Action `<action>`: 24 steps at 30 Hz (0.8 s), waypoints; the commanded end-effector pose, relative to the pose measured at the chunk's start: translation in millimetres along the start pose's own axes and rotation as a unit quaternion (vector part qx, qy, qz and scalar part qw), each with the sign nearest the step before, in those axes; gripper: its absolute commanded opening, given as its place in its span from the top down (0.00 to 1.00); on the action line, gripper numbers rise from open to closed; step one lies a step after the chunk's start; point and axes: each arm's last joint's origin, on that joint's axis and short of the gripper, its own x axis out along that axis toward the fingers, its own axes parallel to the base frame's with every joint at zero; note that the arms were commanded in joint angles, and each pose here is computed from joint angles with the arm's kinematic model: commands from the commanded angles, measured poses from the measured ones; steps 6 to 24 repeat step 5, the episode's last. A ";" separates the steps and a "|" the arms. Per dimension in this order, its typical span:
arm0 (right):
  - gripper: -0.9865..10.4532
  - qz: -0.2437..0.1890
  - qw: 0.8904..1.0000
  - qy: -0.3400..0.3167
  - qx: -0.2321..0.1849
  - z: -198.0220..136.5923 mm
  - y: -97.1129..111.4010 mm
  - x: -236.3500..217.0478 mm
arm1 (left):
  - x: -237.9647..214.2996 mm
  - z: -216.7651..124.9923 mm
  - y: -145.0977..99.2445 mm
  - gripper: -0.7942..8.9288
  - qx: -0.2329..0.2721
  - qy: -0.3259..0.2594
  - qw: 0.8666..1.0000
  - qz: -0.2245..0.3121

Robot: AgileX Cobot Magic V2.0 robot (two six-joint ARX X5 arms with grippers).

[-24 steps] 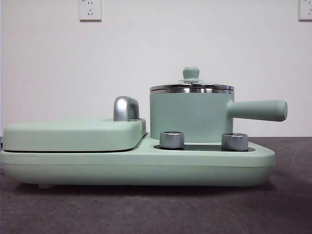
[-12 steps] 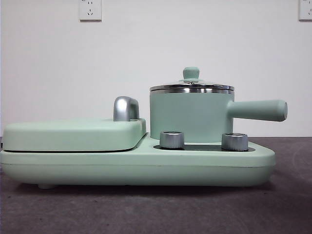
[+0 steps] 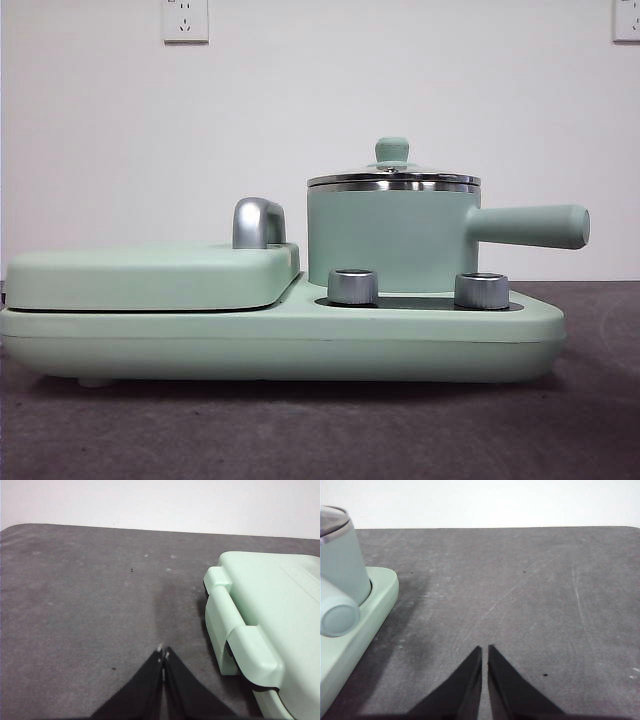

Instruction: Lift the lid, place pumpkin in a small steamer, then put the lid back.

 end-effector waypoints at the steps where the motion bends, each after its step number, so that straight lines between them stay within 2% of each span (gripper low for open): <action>1: 0.90 -0.001 1.000 -0.005 -0.004 -0.1 -0.1 0.4 | 1.7 -6.4 0.6 0.91 0.008 0.011 1.000 0.002; 24: 0.90 -0.001 1.000 -0.005 -0.004 -0.1 -0.1 0.4 | 1.7 -6.4 0.6 0.91 0.008 0.011 1.000 0.002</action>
